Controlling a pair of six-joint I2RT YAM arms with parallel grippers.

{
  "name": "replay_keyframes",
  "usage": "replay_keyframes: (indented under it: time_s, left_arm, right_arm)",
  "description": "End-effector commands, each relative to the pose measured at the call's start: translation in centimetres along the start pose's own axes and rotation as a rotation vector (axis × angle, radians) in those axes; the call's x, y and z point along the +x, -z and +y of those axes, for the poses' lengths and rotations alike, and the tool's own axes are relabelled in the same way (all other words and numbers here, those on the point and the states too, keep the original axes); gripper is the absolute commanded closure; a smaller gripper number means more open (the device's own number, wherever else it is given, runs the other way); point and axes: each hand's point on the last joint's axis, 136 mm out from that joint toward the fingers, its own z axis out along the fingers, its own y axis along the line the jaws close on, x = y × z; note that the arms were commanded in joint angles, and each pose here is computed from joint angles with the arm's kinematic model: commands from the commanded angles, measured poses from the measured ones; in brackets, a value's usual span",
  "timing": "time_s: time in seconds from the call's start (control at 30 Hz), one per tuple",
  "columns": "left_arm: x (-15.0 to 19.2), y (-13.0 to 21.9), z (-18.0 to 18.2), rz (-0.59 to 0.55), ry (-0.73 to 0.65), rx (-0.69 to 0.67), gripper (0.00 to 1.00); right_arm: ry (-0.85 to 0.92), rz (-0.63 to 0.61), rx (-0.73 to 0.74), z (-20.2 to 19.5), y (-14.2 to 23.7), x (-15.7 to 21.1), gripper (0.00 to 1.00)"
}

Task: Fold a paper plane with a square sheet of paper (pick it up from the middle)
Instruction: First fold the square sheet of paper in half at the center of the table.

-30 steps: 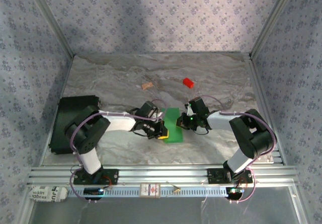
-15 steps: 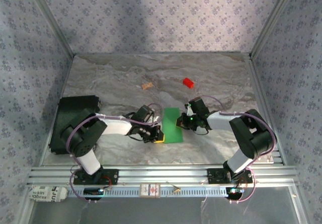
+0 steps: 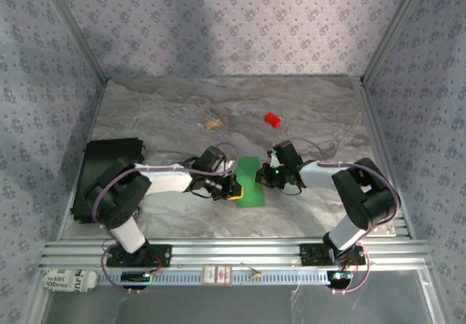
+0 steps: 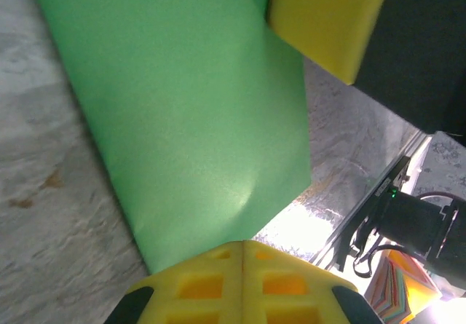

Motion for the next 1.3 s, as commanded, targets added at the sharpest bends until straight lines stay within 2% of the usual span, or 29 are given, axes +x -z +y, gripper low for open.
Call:
replay_keyframes:
  time_s: [0.0, 0.23, 0.43, 0.67, 0.83, 1.03, 1.13, 1.27]
  left_arm:
    - [1.7, -1.0, 1.3, 0.077, 0.001, -0.042, 1.00]
    - [4.5, -1.0, 4.8, 0.145, 0.012, -0.129, 1.00]
    - [5.1, -0.2, 5.2, 0.158, -0.058, -0.214, 1.00]
    - [5.5, 0.1, 5.0, 0.150, -0.080, -0.226, 1.00]
    - [4.2, 1.7, 2.6, 0.054, -0.140, -0.186, 1.00]
    - [1.4, 3.9, 0.3, -0.096, -0.158, -0.131, 1.00]
    - [-0.5, 4.6, -0.4, -0.153, -0.122, -0.073, 1.00]
    - [-3.2, 5.2, -1.3, -0.205, -0.076, -0.001, 1.00]
  right_arm:
    - [-0.107, 0.106, 0.287, -7.4, -0.3, 4.4, 1.00]
    - [-0.107, 0.106, 0.297, -7.7, -0.2, 4.4, 1.00]
    - [-0.108, 0.105, 0.295, -7.7, -0.3, 4.5, 1.00]
    - [-0.104, 0.105, 0.287, -7.6, -0.3, 4.5, 1.00]
    - [-0.067, 0.096, 0.234, -6.1, -0.3, 3.6, 1.00]
    - [0.040, 0.031, 0.102, -0.8, 0.4, 0.7, 1.00]
    - [0.059, -0.062, 0.084, 1.2, 2.3, -0.9, 0.95]
    - [0.003, -0.193, 0.144, 0.0, 6.0, -1.6, 0.82]
